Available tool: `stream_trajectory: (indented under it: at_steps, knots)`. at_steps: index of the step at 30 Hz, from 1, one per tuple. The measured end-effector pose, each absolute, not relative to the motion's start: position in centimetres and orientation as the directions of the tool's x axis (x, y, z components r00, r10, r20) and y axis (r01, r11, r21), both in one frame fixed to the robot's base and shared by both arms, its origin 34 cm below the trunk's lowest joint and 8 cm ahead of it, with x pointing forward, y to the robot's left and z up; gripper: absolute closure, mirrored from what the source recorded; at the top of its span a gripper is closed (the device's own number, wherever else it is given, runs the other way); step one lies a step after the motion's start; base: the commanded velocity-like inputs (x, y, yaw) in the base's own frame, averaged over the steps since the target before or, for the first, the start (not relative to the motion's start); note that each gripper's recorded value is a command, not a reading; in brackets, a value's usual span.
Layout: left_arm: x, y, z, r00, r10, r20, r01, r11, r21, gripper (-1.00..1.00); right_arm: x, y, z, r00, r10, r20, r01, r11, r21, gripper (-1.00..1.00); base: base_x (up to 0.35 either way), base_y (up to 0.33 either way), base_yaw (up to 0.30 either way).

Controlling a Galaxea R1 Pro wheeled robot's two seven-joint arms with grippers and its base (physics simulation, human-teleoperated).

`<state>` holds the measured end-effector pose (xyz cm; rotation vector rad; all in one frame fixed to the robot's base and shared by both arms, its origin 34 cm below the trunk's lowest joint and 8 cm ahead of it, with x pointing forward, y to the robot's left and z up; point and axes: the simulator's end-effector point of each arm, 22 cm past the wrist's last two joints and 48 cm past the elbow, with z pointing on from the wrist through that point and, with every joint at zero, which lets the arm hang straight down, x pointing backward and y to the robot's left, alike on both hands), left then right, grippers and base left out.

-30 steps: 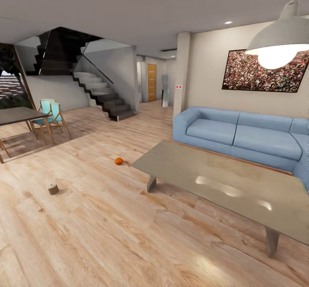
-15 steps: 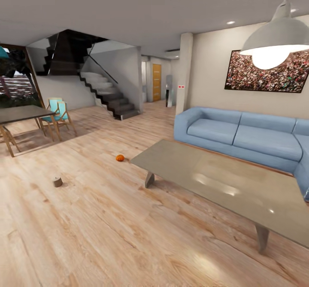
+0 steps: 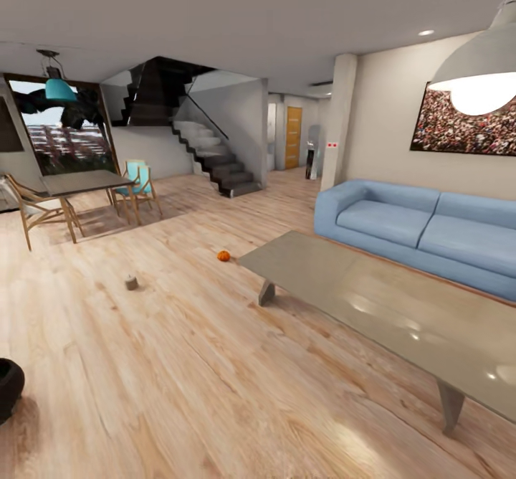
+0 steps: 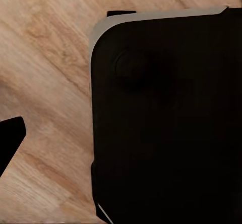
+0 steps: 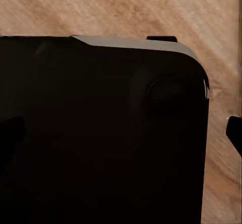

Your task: Place each of the two pumpkins and all three candles from the living room inside a cabinet in the living room (use any cabinet), then make sure every cabinet is closed, and position the cauldron so it is next to a table in the living room.

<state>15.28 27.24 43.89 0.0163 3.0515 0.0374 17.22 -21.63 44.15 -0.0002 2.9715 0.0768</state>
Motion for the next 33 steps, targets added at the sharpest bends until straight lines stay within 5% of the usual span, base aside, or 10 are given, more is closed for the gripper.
stream_trajectory:
  at_steps: [33]
  knots:
    - [15.3,27.2,43.9,-0.996,0.011,-0.09,0.009,1.0,0.024,-1.0,18.3,-21.2,44.4,-0.974,0.005,-0.226,-0.008,0.998,0.057,-1.0,-0.047,-0.053,0.286]
